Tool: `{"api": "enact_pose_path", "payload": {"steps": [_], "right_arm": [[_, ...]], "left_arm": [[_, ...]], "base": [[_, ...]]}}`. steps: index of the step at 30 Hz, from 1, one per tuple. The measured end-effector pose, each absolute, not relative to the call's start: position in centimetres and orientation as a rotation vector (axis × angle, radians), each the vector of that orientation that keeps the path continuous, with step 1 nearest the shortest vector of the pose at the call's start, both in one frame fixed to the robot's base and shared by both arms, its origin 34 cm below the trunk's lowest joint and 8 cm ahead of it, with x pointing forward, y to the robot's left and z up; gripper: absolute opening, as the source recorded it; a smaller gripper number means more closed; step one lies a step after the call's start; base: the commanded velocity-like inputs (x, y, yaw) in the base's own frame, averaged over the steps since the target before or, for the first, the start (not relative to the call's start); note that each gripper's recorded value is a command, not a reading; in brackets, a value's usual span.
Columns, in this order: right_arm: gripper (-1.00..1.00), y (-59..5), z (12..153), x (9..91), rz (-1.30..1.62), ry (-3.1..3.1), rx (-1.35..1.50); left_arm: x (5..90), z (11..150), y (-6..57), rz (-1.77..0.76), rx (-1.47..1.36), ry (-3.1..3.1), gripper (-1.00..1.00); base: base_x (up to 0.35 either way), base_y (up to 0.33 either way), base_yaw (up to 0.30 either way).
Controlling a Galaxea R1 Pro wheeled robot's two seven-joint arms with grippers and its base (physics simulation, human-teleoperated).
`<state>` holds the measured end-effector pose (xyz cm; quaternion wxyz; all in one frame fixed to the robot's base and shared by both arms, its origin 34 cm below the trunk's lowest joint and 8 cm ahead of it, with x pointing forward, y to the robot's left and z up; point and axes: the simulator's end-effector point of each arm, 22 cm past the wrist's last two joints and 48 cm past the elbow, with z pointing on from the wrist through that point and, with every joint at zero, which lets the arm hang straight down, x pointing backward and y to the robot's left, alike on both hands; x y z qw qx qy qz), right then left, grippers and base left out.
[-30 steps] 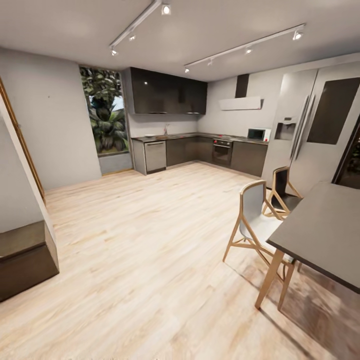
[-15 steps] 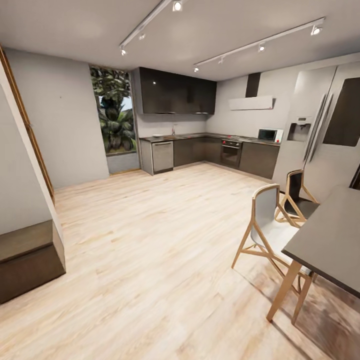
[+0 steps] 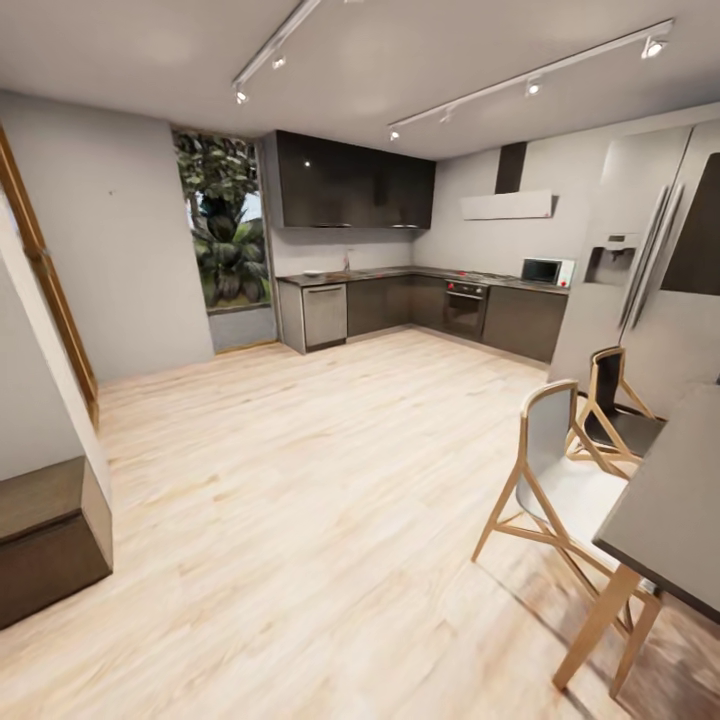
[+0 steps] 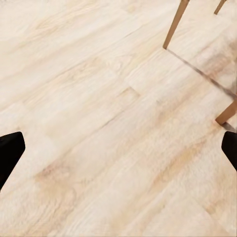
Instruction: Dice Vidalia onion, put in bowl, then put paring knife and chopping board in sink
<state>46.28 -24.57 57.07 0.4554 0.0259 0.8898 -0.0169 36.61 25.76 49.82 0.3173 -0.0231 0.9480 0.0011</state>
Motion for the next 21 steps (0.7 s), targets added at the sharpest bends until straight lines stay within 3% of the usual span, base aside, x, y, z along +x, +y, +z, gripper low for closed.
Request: {"api": "enact_pose_path", "payload": {"steps": [21], "right_arm": [[1.0, -24.57, 57.07, 46.28, -0.042, 2.195, 0.064]], "left_arm": [[36.58, 49.81, 25.75, 0.003, -0.06, 2.495, 1.0]], "base": [[0.345, 0.0, 0.0]]}}
